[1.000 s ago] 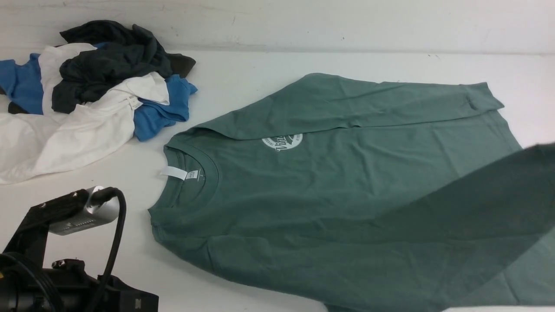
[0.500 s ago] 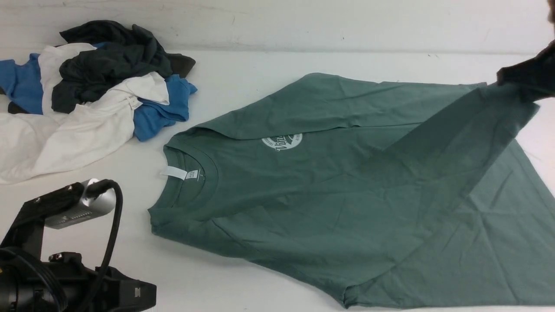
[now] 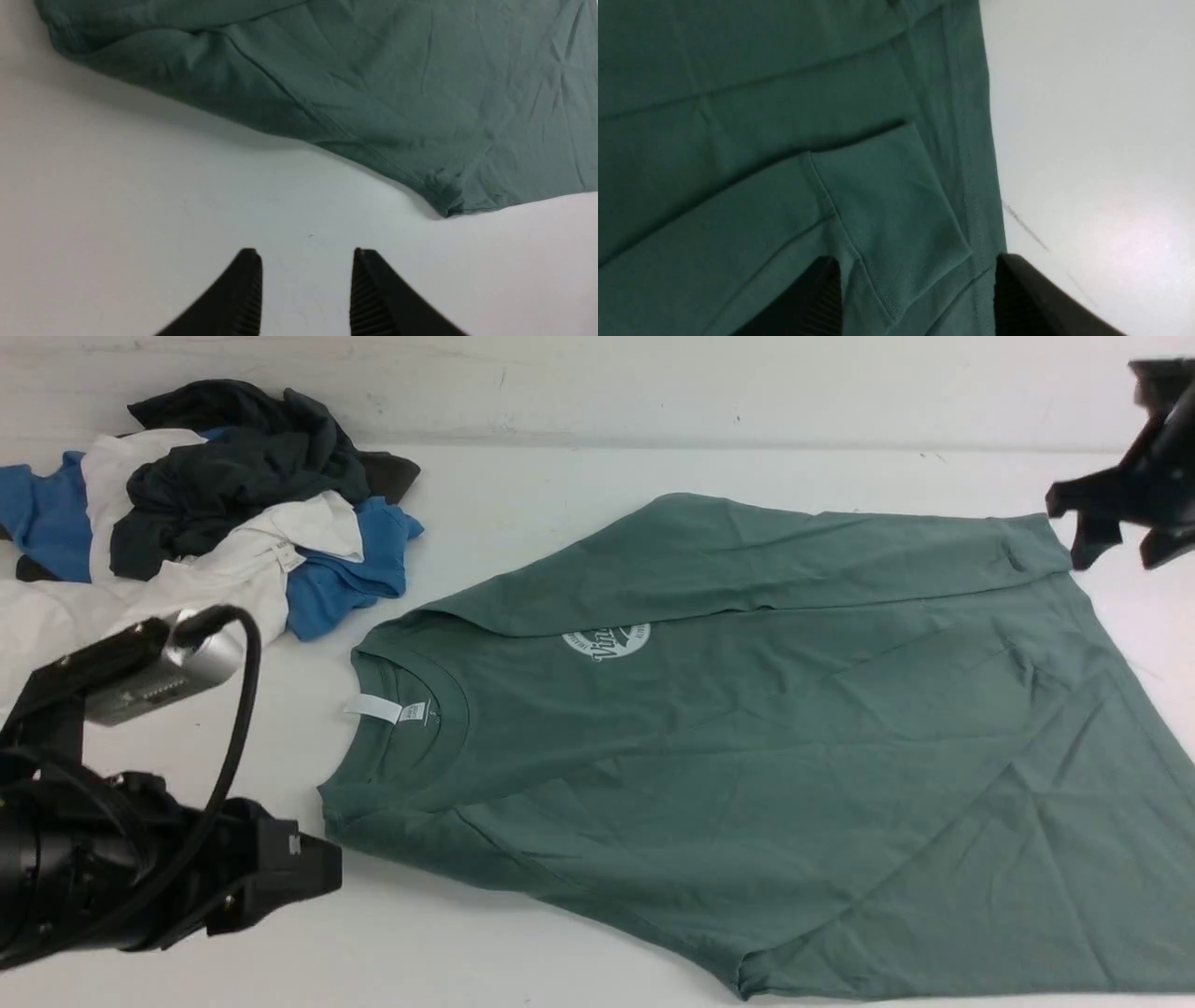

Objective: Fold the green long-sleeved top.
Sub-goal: Hold the cuff with your right arm as far away from the cuff

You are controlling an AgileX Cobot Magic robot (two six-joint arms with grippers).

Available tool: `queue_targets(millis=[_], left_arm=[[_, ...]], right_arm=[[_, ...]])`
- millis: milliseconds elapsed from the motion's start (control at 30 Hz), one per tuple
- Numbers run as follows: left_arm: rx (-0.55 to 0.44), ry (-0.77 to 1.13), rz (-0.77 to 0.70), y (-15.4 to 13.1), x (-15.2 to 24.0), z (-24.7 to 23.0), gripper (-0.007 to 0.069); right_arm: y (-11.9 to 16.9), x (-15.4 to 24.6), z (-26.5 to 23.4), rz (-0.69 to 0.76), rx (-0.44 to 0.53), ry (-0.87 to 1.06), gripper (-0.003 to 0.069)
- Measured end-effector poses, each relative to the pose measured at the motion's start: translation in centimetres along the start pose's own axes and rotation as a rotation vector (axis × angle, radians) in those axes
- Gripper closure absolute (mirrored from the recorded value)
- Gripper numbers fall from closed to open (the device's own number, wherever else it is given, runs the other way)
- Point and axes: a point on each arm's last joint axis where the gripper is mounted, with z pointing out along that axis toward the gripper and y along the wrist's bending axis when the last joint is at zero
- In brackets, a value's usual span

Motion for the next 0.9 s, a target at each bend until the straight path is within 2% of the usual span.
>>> queue_targets(millis=[133, 233, 333, 367, 400, 433, 533, 733, 900], left_arm=[[-0.049, 0.059, -0.026, 0.6, -1.9, 1.4, 0.0314], [-0.094, 0.126, -0.065, 1.7, -3.2, 3.3, 0.0286], [-0.109, 0.166, -0.091, 2.4, -4.1, 5.0, 0.0268], [-0.111, 0.171, -0.094, 2.5, -4.2, 5.2, 0.0267], [-0.118, 0.186, -0.105, 2.9, -4.7, 6.0, 0.026], [-0.119, 0.19, -0.108, 3.0, -4.8, 6.2, 0.026], [-0.132, 0.224, -0.136, 3.8, -5.4, 7.8, 0.0258], [-0.18, 0.209, -0.193, 5.8, -5.7, 10.7, 0.0258], [-0.192, 0.223, -0.259, 6.8, -5.5, 12.3, 0.0258]], right_arm=[[0.1, -0.7, -3.3, 0.022, -0.035, -0.067, 0.0281], [0.3, 0.0, -7.2, 0.047, -0.092, -0.109, 0.0381], [0.4, 2.0, -10.4, 0.059, -0.122, -0.109, 0.0468], [0.4, 2.2, -10.7, 0.059, -0.123, -0.107, 0.0474], [0.4, 4.1, -12.4, 0.065, -0.139, -0.091, 0.0522], [0.4, 4.4, -12.6, 0.065, -0.139, -0.088, 0.0526], [0.6, 8.6, -14.8, 0.074, -0.163, -0.041, 0.0591], [0.9, 14.5, -15.8, 0.079, -0.174, 0.04, 0.0629], [1.0, 16.4, -15.6, 0.069, -0.175, 0.075, 0.0632]])
